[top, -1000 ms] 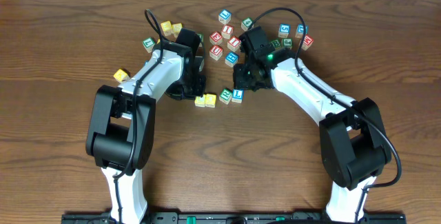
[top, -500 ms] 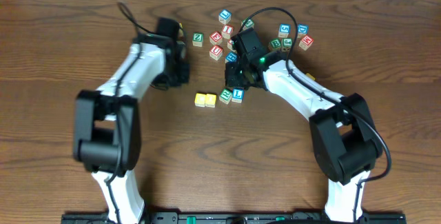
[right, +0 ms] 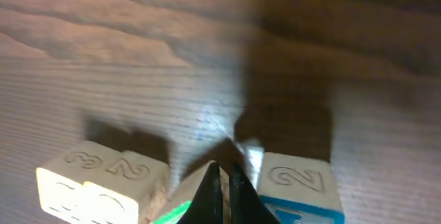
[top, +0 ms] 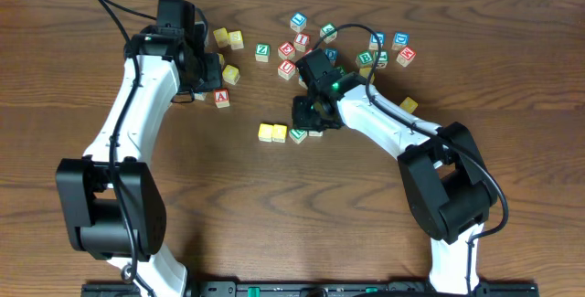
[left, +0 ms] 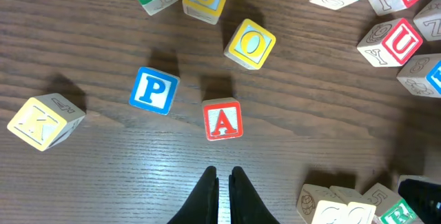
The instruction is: Spell out CORL
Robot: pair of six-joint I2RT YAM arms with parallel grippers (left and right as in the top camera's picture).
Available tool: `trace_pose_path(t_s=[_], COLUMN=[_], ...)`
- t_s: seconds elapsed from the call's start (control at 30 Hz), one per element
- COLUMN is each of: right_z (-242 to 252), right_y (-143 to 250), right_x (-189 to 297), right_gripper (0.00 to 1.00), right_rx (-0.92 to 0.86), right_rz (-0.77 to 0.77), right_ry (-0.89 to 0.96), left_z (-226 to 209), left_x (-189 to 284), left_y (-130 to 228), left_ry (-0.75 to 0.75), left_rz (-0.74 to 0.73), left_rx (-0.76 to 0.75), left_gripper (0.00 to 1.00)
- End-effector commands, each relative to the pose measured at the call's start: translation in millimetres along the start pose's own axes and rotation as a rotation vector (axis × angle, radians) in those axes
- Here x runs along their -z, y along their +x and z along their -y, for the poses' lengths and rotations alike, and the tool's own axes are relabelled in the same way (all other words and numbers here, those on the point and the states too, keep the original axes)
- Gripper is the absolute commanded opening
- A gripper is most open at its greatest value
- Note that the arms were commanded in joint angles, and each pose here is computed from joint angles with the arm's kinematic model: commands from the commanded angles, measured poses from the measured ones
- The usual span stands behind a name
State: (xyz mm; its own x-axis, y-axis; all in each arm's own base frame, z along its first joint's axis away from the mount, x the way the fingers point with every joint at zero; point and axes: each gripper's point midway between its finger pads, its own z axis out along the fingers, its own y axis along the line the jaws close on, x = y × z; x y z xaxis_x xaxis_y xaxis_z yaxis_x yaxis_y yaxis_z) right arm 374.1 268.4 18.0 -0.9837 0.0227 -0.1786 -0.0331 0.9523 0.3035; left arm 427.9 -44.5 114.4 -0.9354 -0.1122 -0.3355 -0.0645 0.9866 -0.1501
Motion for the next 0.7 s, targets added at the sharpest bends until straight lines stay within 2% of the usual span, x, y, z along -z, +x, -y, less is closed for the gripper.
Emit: trace_pose_path(t_s=[0.0, 0.67], right_z=[0.3, -10.2], right_y=[0.2, 26.6], right_x=[-2.7, -4.5], right_gripper=[0.01, 0.01], right_rx=[-0.043, -0.061], right_rz=[-0.007, -0.080], right_ry=[0.013, 0.024], left_z=[-2.9, -3.0], left_x=[1.3, 1.1], left_y=[-4.0, -3.6], left_ry=[-0.012, -0.013], left_rz=[0.009, 0.008], left_rx=[0.009, 0.013], left_gripper=[0.08, 0.08])
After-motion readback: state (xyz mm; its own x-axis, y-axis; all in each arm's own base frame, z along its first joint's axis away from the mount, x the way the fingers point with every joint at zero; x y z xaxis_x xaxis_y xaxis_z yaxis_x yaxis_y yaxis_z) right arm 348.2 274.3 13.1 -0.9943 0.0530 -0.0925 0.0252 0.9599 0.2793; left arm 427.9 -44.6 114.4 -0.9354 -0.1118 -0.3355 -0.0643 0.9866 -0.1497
